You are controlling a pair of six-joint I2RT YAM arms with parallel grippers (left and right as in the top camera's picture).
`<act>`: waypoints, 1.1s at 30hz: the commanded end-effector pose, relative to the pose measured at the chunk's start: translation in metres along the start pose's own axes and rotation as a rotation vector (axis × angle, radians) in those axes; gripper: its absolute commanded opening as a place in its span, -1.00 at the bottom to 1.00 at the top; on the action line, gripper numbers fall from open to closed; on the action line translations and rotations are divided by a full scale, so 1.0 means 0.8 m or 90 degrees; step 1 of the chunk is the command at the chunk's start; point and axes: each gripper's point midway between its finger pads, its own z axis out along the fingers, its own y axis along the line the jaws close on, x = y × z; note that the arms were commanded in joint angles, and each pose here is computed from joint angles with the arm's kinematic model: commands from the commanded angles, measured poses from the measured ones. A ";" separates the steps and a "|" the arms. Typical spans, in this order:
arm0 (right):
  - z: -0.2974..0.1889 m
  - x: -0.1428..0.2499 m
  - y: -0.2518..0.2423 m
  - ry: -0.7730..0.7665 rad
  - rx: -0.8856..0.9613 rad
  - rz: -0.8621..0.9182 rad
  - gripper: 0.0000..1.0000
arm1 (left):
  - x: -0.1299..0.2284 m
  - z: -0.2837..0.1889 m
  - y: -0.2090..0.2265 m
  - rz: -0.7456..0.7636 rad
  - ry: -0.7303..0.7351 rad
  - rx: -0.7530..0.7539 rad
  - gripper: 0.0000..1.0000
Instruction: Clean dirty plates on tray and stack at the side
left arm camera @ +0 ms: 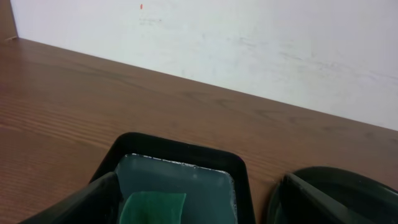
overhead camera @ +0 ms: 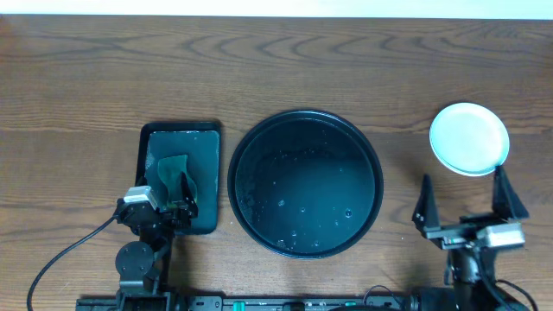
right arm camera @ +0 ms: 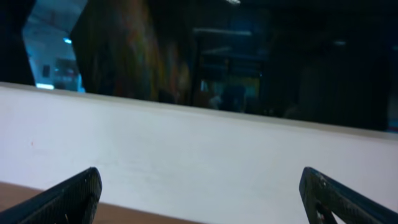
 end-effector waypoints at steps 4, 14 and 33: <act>0.001 0.038 0.011 -0.026 -0.032 0.010 0.98 | 0.018 0.000 0.009 0.005 0.030 -0.019 0.64; -0.004 0.081 0.011 -0.035 -0.027 0.007 0.98 | 0.018 0.000 0.009 0.005 0.030 -0.019 0.64; -0.036 0.237 0.011 0.296 -0.006 0.064 0.99 | 0.018 0.000 0.009 0.005 0.030 -0.019 0.64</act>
